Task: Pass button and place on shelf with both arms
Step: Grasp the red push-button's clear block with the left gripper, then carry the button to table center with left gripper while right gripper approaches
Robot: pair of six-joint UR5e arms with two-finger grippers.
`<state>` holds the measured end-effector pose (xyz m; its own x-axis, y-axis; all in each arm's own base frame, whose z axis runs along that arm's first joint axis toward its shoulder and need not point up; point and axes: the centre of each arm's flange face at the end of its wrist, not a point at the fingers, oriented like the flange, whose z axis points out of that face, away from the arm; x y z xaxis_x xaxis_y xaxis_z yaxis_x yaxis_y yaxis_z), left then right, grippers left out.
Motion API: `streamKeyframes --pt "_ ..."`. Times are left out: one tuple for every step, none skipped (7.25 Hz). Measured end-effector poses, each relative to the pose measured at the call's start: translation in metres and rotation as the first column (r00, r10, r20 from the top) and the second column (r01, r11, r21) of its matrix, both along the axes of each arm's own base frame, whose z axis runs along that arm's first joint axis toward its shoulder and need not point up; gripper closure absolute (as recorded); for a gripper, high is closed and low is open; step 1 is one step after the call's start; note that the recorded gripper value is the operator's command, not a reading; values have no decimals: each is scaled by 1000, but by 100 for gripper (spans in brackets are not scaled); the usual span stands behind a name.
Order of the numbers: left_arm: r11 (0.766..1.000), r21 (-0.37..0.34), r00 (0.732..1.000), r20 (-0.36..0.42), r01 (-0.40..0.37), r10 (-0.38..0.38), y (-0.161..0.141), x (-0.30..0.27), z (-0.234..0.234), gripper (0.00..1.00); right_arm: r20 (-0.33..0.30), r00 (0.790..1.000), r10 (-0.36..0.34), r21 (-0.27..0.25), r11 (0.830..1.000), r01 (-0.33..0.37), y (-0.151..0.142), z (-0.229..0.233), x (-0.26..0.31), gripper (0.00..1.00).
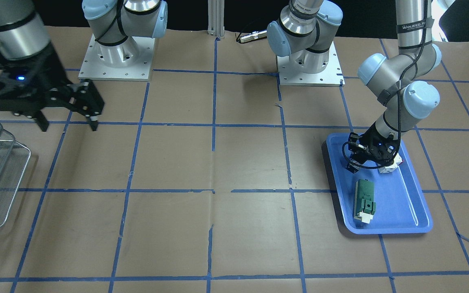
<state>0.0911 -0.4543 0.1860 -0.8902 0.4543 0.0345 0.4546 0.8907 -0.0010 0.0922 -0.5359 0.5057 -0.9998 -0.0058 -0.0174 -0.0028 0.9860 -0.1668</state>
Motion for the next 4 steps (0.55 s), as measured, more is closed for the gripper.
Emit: streamKeyframes --pt "1000 -18 1000 -19 1 -1 0 -4 8 99 -7 1000 -15 -1 1000 15 -2 7 -27 0" --pt "999 -35 998 -57 -1 -1 0 -11 20 99 -15 1000 -18 10 1000 18 -1 10 -52 0" --pt "999 -52 993 -118 -2 -4 -2 -21 39 99 -22 1000 -5 16 1000 5 0 12 -75 0" --pt "998 -67 985 -171 16 -27 -6 -40 65 99 -25 1000 15 20 1000 -14 0 12 -95 0"
